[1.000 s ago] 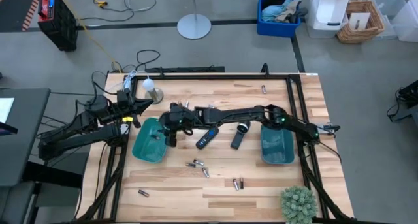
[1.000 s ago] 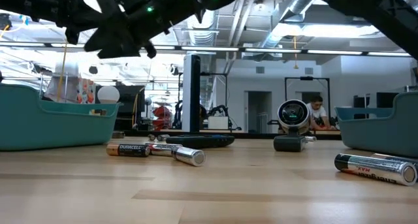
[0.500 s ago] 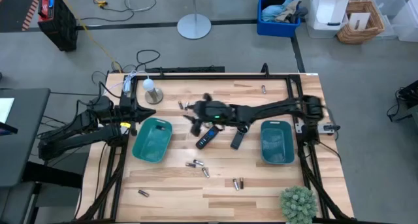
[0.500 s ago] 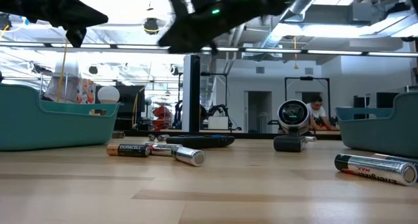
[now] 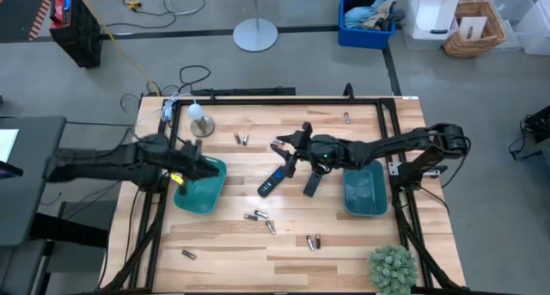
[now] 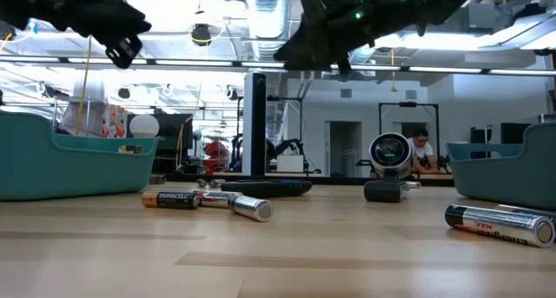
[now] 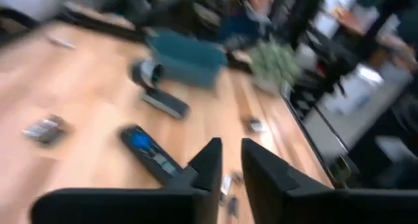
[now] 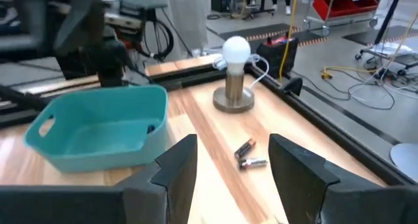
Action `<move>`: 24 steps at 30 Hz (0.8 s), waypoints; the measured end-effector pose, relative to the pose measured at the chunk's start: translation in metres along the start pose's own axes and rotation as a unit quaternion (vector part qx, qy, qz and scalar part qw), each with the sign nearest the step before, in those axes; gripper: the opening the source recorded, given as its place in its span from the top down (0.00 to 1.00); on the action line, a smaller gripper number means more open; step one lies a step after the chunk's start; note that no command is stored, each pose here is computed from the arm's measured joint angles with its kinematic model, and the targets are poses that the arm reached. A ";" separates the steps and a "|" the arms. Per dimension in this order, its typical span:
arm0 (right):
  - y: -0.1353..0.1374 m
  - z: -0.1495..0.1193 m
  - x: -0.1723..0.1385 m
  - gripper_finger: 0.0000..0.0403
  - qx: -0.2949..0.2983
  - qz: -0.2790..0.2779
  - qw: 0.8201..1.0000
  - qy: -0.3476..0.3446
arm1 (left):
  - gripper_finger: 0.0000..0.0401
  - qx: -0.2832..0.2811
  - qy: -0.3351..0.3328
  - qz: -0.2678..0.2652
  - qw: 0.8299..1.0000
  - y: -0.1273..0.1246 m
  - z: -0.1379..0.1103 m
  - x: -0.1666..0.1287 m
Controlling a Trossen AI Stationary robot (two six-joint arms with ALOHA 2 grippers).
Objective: Sort batteries
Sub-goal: Put the brown battery into the green bin
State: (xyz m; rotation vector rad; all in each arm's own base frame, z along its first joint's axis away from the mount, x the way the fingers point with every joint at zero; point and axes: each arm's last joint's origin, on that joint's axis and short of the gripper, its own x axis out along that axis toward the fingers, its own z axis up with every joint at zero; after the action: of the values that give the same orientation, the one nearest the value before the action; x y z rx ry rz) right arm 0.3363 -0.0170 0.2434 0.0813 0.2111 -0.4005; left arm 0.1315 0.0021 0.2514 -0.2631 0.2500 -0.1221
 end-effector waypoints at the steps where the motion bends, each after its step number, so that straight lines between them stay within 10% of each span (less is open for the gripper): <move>1: 0.000 -0.002 -0.001 0.49 -0.002 0.001 1.000 0.002 | 0.82 0.002 0.024 -0.010 1.000 -0.003 -0.003 0.007; 12: 0.002 -0.015 -0.006 0.49 -0.004 0.009 1.000 0.002 | 0.73 -0.033 0.239 -0.038 0.970 -0.064 -0.002 0.048; 24: 0.003 -0.013 -0.006 0.49 -0.018 0.010 1.000 -0.007 | 0.73 -0.118 0.492 0.054 0.861 -0.147 -0.020 0.055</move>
State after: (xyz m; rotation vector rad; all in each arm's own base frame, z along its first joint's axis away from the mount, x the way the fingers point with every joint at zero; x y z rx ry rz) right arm 0.3296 -0.0106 0.2323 0.0449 0.2040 -0.3762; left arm 0.1664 -0.1515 0.2601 -0.4150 1.3094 -0.1064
